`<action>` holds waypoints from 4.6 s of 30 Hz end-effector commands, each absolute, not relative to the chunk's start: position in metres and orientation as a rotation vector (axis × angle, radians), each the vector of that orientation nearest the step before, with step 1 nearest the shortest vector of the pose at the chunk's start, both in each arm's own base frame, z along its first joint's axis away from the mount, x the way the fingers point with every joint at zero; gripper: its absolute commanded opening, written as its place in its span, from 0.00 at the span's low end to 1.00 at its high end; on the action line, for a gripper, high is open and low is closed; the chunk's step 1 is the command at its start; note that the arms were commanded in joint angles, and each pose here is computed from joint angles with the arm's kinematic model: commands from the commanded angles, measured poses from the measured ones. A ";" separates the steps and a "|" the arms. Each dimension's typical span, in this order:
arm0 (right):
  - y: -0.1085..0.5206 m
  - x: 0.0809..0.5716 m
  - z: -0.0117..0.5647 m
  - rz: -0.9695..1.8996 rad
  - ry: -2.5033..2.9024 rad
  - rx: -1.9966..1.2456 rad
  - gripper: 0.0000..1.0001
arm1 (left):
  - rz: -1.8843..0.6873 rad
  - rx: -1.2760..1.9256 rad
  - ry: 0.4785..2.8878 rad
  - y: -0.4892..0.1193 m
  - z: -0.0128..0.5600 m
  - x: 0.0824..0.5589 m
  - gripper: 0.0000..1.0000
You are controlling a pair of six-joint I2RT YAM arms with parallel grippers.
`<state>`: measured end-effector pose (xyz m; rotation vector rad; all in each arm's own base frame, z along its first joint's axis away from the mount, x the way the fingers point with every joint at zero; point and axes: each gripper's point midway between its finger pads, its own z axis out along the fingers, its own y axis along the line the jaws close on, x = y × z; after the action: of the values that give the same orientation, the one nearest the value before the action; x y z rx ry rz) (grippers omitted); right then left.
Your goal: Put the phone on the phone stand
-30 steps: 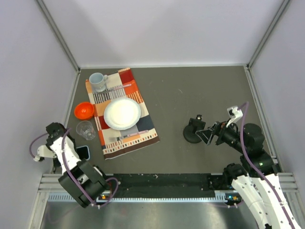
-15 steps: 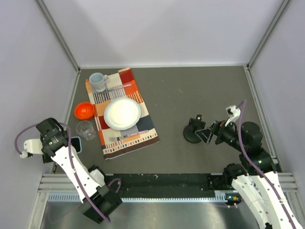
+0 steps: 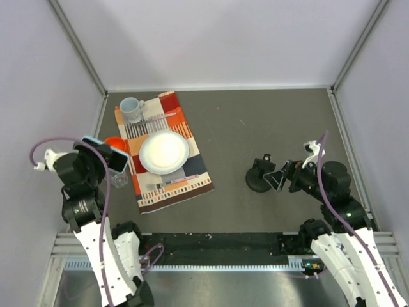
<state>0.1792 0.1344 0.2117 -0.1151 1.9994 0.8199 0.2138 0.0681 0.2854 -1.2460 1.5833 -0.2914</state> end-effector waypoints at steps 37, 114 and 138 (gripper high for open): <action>0.226 0.167 0.320 1.064 1.886 -0.250 0.94 | -1.010 0.039 1.820 -0.330 0.371 0.235 0.00; 0.228 0.072 0.367 1.485 1.253 -0.561 0.00 | -1.878 0.755 1.259 -0.354 0.397 0.065 0.22; 0.204 0.069 0.341 1.152 1.738 -0.809 0.99 | -1.415 1.035 1.315 -0.319 0.338 0.070 0.00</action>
<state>0.0716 0.2045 0.3369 -0.7229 1.6996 1.1947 0.0747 -0.3293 0.3101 0.9933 1.4800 -1.4632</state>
